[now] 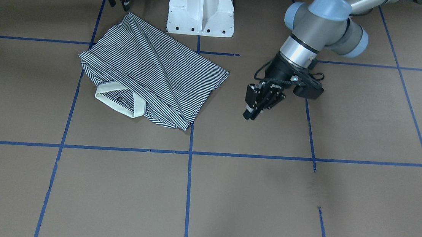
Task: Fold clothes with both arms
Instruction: 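Bring both grippers to the polo's collar and side edges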
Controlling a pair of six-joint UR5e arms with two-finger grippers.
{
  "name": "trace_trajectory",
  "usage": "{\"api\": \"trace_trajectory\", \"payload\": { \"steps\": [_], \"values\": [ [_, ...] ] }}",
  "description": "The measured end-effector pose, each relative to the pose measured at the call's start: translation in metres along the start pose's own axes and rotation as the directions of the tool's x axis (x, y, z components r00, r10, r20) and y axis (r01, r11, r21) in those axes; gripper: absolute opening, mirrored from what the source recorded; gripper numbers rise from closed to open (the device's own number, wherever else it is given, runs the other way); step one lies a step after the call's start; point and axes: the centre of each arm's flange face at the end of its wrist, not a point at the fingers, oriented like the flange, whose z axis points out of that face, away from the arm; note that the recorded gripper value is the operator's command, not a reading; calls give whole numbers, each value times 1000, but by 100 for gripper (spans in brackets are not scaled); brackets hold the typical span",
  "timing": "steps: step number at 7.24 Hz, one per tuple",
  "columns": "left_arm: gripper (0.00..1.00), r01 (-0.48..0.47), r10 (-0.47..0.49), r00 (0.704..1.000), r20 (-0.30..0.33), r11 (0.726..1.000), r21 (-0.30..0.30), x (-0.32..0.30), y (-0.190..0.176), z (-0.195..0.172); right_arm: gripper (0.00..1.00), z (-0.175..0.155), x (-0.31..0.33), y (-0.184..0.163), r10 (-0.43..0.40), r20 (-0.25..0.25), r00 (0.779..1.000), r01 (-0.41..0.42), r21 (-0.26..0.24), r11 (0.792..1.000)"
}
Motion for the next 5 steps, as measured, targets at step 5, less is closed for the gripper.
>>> {"api": "trace_trajectory", "payload": {
  "steps": [5],
  "values": [
    [51,21,18,943,332,993,-113,-36,183,40,100,34,-84,-162,-13,50,999,6,138,990]
  ]
}}
